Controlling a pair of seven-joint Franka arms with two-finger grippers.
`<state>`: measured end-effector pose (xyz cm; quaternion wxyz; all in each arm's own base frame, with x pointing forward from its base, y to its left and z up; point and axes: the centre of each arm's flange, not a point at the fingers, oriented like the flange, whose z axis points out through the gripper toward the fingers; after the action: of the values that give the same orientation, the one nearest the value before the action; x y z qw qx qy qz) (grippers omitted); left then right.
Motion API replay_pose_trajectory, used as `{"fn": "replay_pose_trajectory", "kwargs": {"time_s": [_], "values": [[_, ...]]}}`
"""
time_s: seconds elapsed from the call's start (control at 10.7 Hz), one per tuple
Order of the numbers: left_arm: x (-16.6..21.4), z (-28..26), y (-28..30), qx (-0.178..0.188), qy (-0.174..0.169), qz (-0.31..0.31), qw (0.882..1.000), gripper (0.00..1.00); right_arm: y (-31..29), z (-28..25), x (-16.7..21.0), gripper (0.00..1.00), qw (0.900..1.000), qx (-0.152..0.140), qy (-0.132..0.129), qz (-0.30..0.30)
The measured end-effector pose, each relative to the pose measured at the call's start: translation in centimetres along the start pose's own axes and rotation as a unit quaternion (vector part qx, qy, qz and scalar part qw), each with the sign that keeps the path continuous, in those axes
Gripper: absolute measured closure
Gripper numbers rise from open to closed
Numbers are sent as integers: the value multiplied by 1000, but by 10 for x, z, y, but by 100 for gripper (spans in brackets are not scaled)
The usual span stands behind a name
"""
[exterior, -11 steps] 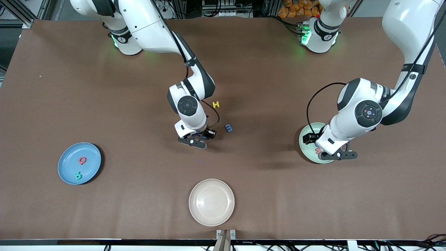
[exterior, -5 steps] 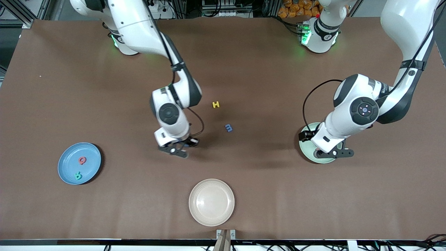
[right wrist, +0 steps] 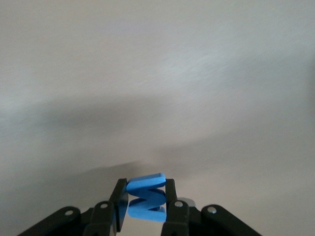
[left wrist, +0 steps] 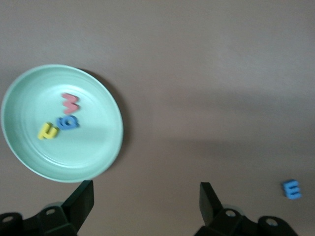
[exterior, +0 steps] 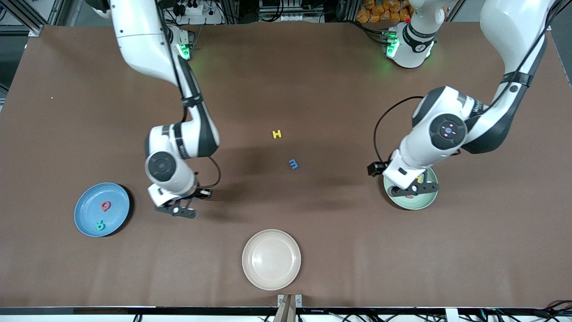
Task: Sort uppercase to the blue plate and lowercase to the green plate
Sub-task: 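Place the blue 'W' on the blue plate while the left gripper reaches blue 'e'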
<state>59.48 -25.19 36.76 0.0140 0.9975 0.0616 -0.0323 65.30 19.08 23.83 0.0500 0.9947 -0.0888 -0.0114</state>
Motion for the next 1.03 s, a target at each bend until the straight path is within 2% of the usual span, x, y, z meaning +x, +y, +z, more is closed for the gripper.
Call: {"fn": "replay_pose_trajectory", "kwargs": {"time_s": [0.37,0.65,1.03], "values": [[-55,14,77,3,-14,-62,998,7,106,10,38,65,999,-7,-19,-46],[-72,41,103,-16,-23,-116,993,7,197,20,59,65,996,-2,-29,-87],[-102,69,146,-49,-22,-110,993,7,272,27,66,64,992,4,-34,-122]]}}
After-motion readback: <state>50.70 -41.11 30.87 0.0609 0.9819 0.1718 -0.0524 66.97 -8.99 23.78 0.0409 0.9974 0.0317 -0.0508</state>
